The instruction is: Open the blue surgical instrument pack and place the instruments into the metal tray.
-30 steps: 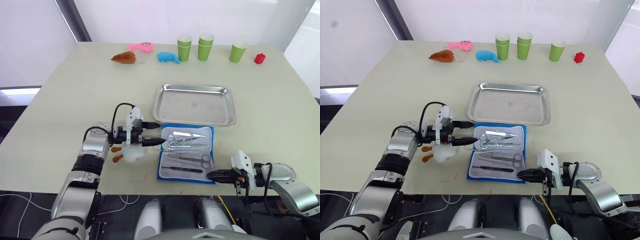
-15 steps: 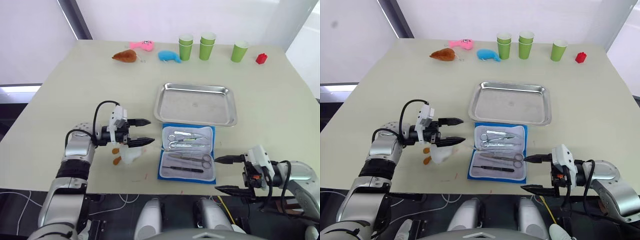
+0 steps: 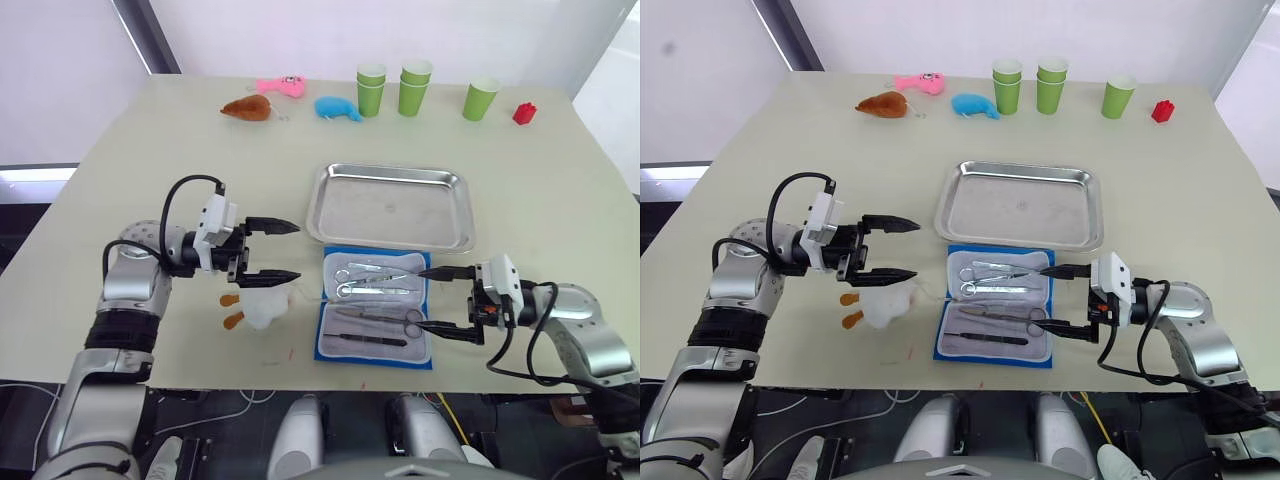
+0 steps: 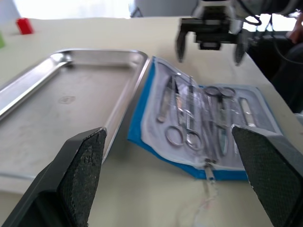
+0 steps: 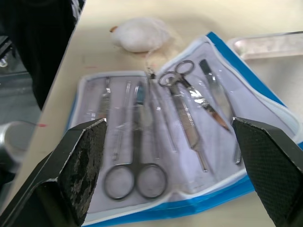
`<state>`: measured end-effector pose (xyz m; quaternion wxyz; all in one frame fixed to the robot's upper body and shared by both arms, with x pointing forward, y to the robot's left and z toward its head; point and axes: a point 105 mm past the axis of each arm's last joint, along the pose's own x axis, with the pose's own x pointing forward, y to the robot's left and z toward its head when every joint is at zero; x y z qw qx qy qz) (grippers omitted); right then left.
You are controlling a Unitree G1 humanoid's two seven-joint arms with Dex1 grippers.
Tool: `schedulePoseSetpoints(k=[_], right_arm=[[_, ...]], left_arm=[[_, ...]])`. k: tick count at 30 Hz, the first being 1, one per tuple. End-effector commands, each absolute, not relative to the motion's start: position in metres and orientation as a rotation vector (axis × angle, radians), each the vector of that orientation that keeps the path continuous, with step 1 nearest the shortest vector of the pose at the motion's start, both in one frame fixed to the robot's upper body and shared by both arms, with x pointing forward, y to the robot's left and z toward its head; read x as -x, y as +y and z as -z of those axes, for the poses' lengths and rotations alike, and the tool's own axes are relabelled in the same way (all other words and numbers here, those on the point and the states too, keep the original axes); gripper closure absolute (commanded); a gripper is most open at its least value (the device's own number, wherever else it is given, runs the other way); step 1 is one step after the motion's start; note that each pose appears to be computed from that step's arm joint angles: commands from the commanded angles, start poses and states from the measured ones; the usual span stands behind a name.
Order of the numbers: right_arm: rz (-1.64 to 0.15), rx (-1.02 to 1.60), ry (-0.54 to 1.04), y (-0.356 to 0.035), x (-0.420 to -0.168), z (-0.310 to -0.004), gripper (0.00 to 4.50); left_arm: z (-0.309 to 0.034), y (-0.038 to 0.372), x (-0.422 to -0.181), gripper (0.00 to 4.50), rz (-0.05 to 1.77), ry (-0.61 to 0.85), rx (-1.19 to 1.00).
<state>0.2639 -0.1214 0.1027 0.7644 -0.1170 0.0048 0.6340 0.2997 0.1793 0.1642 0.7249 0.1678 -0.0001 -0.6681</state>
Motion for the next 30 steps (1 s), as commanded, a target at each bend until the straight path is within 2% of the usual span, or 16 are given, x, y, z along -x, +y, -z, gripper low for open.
schedulePoseSetpoints(k=[1, 12, 21, 30], right_arm=[[-1.383, 0.277, -0.033, -0.117, -0.268, -0.104, 0.12], [-1.394, 0.272, 0.006, -0.115, -0.27, -0.083, 0.12], [-1.378, 0.271, 0.047, -0.114, -0.272, -0.068, 0.12], [-1.363, 0.287, 0.263, -0.122, -0.267, -0.033, 0.12]], left_arm=[[-0.178, 0.176, -0.28, 0.0, 1.585, -0.022, -0.412], [-0.196, 0.167, -0.25, 0.0, 1.742, 0.018, -0.434], [-0.197, 0.161, -0.248, 0.0, 1.768, 0.009, -0.404], [-0.191, 0.161, -0.252, 0.0, 1.753, 0.026, -0.398]])
